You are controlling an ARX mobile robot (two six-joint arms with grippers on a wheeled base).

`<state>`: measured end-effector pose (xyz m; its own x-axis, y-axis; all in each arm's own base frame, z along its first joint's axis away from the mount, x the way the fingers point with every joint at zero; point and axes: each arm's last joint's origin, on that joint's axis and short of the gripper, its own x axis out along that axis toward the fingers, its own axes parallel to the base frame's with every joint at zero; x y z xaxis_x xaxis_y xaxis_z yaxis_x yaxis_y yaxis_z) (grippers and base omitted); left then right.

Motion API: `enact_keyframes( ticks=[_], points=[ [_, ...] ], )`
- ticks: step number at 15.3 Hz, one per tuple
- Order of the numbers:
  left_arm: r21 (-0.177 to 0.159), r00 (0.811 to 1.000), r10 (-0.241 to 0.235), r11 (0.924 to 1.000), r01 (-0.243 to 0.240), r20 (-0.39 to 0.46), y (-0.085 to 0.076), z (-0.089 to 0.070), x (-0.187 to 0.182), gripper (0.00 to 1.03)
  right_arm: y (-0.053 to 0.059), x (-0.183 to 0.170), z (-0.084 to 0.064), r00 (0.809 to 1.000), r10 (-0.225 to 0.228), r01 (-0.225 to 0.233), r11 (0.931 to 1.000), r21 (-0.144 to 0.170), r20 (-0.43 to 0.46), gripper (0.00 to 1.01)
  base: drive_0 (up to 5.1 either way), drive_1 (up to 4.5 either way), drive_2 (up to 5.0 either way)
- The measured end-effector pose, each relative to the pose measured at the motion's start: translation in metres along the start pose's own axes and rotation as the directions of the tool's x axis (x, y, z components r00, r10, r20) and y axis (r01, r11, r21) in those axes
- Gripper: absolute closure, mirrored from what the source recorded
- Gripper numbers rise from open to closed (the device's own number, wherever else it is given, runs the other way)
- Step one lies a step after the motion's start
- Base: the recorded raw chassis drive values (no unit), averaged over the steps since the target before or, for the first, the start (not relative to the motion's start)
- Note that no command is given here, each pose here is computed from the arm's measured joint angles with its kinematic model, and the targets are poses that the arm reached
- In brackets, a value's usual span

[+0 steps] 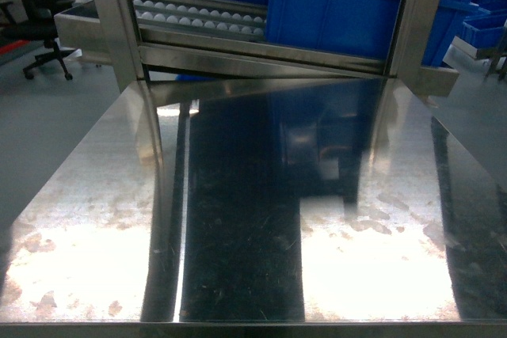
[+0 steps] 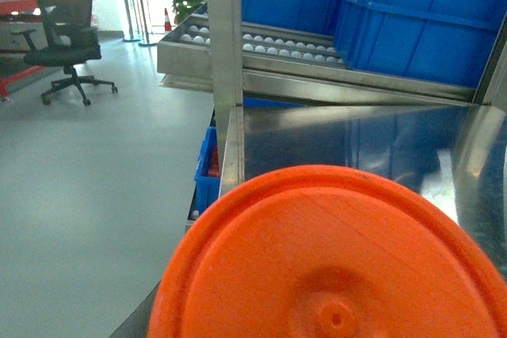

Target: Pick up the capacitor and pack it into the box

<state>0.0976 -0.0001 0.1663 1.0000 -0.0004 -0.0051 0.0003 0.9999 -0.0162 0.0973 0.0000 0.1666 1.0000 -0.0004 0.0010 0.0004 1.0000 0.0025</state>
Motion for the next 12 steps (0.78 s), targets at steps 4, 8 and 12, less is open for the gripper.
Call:
enact_keyframes(
  ticks=[4, 8, 12],
  points=[
    [0.0, 1.0, 0.0, 1.0, 0.0, 0.0, 0.0, 0.0, 0.0, 0.6, 0.0, 0.0, 0.0, 1.0, 0.0, 0.0, 1.0, 0.0, 0.0, 0.03, 0.0, 0.0, 0.0],
    [0.0, 1.0, 0.0, 1.0, 0.0, 0.0, 0.0, 0.0, 0.0, 0.6, 0.0, 0.0, 0.0, 1.0, 0.0, 0.0, 1.0, 0.0, 0.0, 0.03, 0.0, 0.0, 0.0],
    [0.0, 1.0, 0.0, 1.0, 0.0, 0.005, 0.0, 0.0004, 0.0, 0.6, 0.0, 0.0, 0.0003, 1.0, 0.0, 0.0, 1.0, 0.0, 0.003, 0.03, 0.0, 0.0, 0.0]
  ],
)
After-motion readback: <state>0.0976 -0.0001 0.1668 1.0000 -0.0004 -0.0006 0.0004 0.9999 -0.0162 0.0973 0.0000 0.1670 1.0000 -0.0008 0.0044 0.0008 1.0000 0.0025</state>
